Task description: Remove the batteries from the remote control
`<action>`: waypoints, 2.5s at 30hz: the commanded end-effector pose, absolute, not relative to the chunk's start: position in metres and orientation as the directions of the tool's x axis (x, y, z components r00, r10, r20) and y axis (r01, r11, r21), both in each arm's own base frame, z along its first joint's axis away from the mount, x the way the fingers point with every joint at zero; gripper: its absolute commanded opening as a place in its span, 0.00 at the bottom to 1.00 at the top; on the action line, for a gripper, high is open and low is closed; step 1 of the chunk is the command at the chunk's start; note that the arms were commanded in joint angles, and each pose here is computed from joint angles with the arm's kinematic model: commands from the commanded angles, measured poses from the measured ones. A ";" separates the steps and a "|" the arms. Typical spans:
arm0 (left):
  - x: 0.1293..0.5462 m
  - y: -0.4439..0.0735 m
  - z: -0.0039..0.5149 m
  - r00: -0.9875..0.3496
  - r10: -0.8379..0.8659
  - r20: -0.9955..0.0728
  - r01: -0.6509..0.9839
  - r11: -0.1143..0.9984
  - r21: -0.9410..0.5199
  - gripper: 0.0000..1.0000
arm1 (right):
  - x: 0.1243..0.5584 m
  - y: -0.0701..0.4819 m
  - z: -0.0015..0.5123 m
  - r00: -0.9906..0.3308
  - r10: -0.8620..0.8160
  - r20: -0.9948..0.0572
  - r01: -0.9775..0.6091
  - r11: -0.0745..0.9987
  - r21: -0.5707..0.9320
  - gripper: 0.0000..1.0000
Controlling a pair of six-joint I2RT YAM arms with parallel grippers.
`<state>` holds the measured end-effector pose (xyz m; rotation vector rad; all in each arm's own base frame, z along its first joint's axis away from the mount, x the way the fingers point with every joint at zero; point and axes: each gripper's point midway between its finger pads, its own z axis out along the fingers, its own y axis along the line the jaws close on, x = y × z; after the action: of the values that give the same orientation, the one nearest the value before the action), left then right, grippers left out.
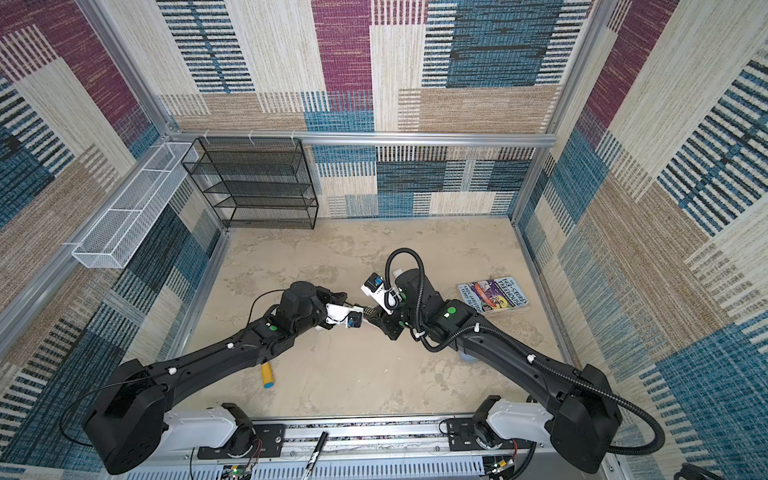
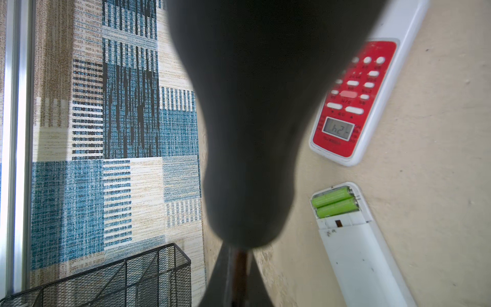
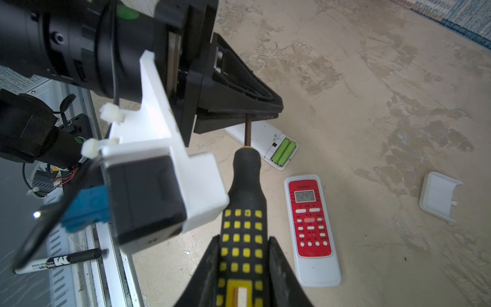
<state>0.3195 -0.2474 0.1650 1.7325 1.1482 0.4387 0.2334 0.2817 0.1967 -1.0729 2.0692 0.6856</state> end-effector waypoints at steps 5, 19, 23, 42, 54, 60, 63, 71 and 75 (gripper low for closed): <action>0.320 -0.256 0.180 0.513 0.823 -0.245 0.476 -0.035 0.879 0.00 | 0.236 0.291 0.205 -0.384 -0.443 -0.810 -0.860 0.492 0.139 0.00; 0.320 -0.219 0.133 0.175 0.910 -0.376 0.797 0.093 0.596 0.99 | 0.251 0.255 0.182 -0.448 -0.386 -0.807 -0.731 0.678 0.081 0.00; 0.305 -0.209 0.113 0.136 0.925 -0.354 0.870 0.060 0.490 0.99 | 0.249 0.248 0.170 -0.468 -0.388 -0.794 -0.714 0.695 0.082 0.00; 0.304 -0.179 0.047 -0.132 0.944 -0.303 0.968 0.189 0.167 0.99 | 0.233 0.251 0.145 -0.509 -0.404 -0.760 -0.730 0.671 0.131 0.00; 0.314 -0.171 0.024 -0.148 0.946 -0.287 0.971 0.194 0.140 0.93 | 0.229 0.262 0.137 -0.524 -0.408 -0.747 -0.741 0.651 0.164 0.00; 0.318 -0.167 0.018 -0.161 0.946 -0.280 0.969 0.206 0.139 0.82 | 0.227 0.262 0.130 -0.544 -0.413 -0.731 -0.731 0.661 0.170 0.00; 0.317 -0.164 0.016 -0.156 0.950 -0.271 0.969 0.200 0.142 0.74 | 0.227 0.260 0.128 -0.554 -0.407 -0.726 -0.720 0.672 0.172 0.00; 0.315 -0.157 0.009 -0.140 0.964 -0.225 0.973 0.175 0.148 0.62 | 0.226 0.256 0.125 -0.572 -0.404 -0.714 -0.704 0.689 0.173 0.00; 0.314 -0.155 0.007 -0.139 0.968 -0.209 0.975 0.171 0.142 0.58 | 0.223 0.255 0.123 -0.577 -0.414 -0.704 -0.705 0.688 0.173 0.00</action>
<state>0.3205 -0.1747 0.0214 1.7909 2.1426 -0.1435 0.2220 0.2541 0.1193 -0.8715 2.2624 0.5802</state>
